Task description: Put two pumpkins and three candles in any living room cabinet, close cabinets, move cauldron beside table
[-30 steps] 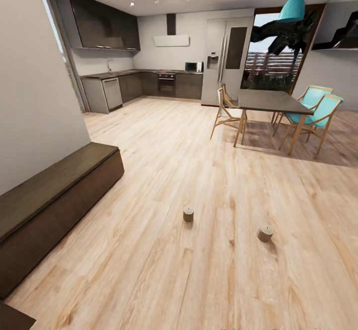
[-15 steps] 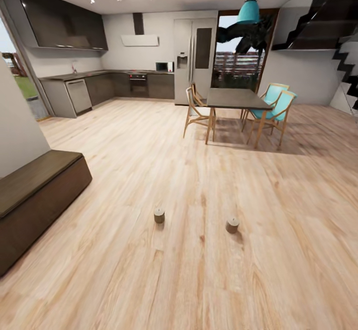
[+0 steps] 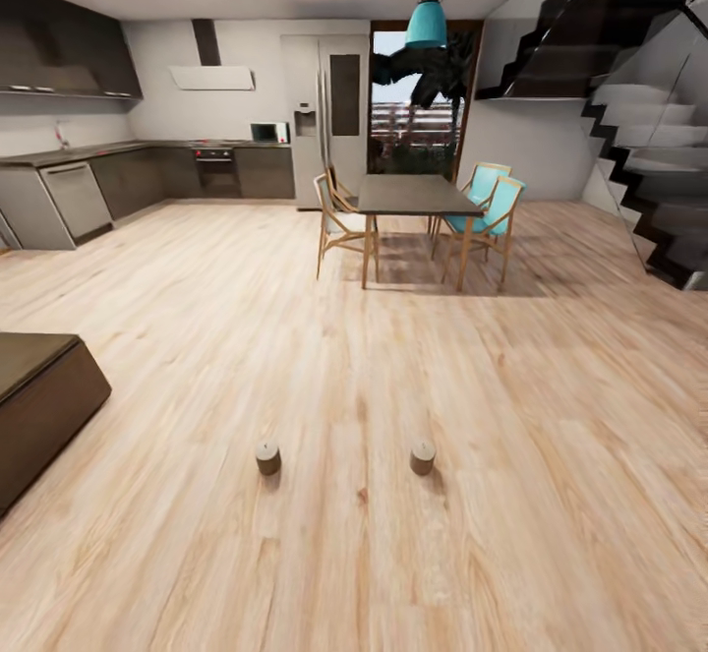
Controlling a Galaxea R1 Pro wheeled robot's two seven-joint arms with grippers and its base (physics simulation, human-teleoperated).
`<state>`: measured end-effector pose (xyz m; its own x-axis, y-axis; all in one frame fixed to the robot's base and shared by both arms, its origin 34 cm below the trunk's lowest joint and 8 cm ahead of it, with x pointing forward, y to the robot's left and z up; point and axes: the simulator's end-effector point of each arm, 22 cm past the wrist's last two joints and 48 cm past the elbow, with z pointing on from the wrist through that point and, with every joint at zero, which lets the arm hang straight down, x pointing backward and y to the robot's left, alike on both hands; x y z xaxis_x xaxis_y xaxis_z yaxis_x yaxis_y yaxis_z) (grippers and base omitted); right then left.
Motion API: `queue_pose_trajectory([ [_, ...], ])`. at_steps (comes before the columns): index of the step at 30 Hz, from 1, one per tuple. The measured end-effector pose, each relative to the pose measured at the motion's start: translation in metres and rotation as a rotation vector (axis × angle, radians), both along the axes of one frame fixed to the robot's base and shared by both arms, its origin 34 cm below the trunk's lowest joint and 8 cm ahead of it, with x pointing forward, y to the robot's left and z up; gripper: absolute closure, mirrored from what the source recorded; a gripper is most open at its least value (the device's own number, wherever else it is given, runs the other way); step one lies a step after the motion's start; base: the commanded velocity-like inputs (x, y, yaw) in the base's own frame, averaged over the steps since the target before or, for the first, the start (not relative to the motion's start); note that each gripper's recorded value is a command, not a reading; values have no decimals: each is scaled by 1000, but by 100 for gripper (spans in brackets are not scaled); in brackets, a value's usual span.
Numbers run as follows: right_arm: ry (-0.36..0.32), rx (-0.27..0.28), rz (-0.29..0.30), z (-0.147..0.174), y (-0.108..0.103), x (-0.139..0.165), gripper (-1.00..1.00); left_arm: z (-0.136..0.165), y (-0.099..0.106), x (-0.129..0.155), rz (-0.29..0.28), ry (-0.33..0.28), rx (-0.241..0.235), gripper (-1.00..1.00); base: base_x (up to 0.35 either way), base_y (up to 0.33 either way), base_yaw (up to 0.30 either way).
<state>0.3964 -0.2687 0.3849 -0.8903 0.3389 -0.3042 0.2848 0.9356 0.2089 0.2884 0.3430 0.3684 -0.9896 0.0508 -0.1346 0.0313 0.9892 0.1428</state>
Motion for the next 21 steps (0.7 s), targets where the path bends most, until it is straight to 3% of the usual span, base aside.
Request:
queue_pose_trajectory([
  [4, 0, 0, 0, 0, 0, 0, -100, 0, 0, 0, -1, 0, 0, -100, 343, 0, -195],
  [14, 1, -1, 1, 0, 0, 0, -100, 0, 1, -1, 0, 1, 2, -100, 325, 0, -14],
  [21, 2, -1, 2, 0, 0, 0, -100, 0, 1, -2, 3, 2, 4, -100, 149, 0, -87],
])
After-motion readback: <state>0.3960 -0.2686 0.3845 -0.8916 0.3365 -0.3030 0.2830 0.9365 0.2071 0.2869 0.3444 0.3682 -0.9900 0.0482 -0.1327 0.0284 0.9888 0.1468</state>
